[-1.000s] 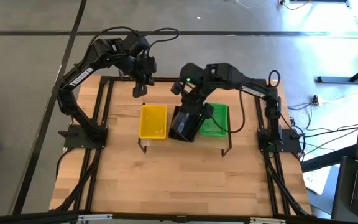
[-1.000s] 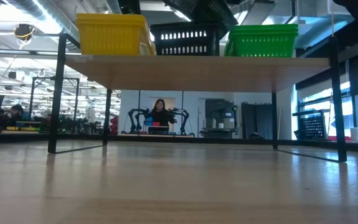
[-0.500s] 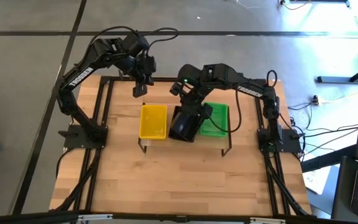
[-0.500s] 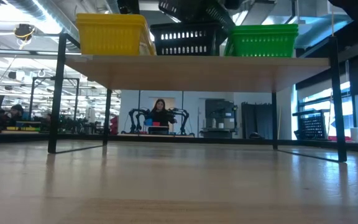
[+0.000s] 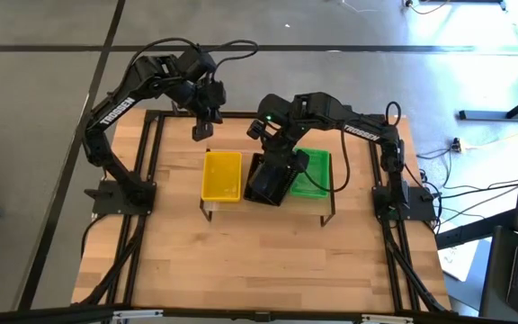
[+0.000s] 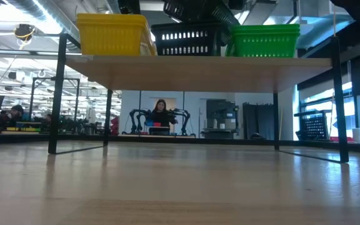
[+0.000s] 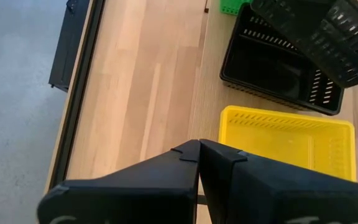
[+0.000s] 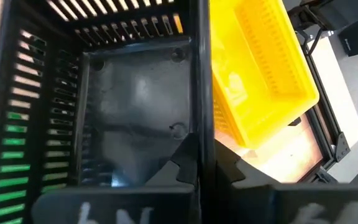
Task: Stack baskets on shelf by color
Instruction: Stack the black bin on the stacked black bins on the shelf, then return to Home Position
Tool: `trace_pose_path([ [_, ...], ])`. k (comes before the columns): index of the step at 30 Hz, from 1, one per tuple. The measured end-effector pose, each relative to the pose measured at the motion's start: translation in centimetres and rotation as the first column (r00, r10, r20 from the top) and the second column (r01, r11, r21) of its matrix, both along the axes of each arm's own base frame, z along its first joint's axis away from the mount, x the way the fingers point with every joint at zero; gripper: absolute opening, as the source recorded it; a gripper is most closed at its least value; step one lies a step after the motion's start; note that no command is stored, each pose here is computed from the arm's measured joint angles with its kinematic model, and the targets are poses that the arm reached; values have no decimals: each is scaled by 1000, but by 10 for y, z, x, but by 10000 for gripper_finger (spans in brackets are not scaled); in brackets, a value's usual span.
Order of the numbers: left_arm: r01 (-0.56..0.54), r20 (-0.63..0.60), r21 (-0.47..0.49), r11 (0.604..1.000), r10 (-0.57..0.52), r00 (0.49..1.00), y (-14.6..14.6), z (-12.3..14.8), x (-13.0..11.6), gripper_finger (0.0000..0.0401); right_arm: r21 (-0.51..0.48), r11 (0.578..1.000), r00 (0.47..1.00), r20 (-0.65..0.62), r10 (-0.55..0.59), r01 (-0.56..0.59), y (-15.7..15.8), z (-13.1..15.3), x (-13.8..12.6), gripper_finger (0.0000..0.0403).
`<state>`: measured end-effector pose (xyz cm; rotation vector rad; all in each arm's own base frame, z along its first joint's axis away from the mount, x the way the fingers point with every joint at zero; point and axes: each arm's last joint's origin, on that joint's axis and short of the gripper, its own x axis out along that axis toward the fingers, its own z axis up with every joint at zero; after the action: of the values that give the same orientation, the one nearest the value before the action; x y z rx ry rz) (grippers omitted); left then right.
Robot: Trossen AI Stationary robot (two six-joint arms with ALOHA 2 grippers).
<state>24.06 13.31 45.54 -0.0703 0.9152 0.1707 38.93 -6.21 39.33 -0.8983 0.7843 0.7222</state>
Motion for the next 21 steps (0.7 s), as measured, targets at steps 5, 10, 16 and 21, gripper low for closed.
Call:
trace_pose_path([
  [5,-18,3,-13,1000,18,1000,0,0,0,0,11,1000,1000,1,-1,1,0,0,0,47],
  [10,-20,-4,-17,1000,19,1000,0,0,0,0,10,1000,1000,5,-1,1,-2,0,0,88],
  [16,-20,-4,-17,1000,20,1000,0,0,-1,0,-34,999,1000,25,0,1,-2,6,-2,99],
  [21,-24,-8,-13,1000,23,1000,0,-1,-1,0,-41,999,998,66,-2,5,-2,16,-8,92],
])
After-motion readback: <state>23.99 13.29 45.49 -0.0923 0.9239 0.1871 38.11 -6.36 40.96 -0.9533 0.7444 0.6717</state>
